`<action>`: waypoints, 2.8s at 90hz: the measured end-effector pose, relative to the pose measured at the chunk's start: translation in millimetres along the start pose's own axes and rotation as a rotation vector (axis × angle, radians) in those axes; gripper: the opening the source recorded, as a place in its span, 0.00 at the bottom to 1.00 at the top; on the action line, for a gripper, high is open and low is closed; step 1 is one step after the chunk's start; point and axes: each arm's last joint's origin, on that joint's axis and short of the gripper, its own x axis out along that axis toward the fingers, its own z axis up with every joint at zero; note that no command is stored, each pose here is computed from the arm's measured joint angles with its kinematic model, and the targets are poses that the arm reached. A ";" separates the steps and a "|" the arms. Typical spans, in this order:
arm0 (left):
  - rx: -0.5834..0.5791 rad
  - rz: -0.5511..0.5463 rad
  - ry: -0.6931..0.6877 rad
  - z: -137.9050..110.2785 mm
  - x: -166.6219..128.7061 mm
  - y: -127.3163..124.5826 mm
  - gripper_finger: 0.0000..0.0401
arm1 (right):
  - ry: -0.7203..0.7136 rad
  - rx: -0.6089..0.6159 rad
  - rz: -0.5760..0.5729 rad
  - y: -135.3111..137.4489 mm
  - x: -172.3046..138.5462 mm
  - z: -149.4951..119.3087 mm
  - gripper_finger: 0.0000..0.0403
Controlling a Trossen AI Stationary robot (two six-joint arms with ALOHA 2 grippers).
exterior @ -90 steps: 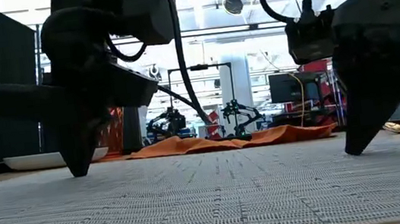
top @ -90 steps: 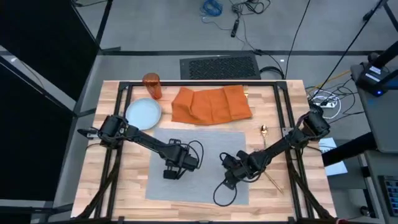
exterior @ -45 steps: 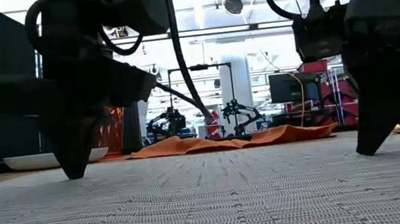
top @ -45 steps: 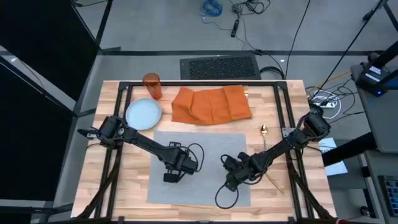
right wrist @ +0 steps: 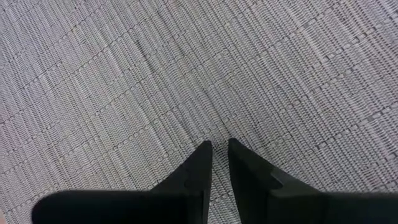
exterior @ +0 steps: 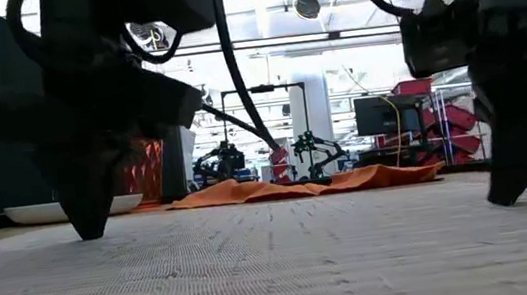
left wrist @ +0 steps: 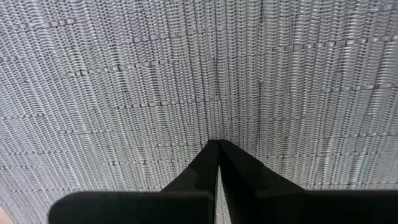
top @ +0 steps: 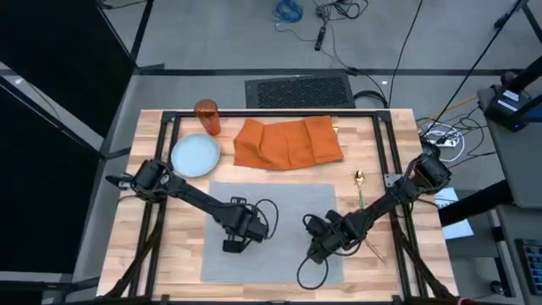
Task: Set table place
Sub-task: Adjust the grey placemat, then fold the orange napkin
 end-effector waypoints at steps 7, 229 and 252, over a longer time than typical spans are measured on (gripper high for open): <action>0.001 -0.001 0.000 0.9 -1.5 -0.2 0.00 | 0.001 0.001 0.003 0.1 -0.5 0.2 0.09; -0.537 0.613 -0.240 -98.2 -163.2 282.3 0.00 | -0.635 -0.529 -0.551 -117.9 -147.7 133.0 0.09; -0.533 0.546 -0.104 -76.8 -103.8 323.0 0.00 | -0.632 -0.541 -0.553 -117.9 -147.7 133.0 0.09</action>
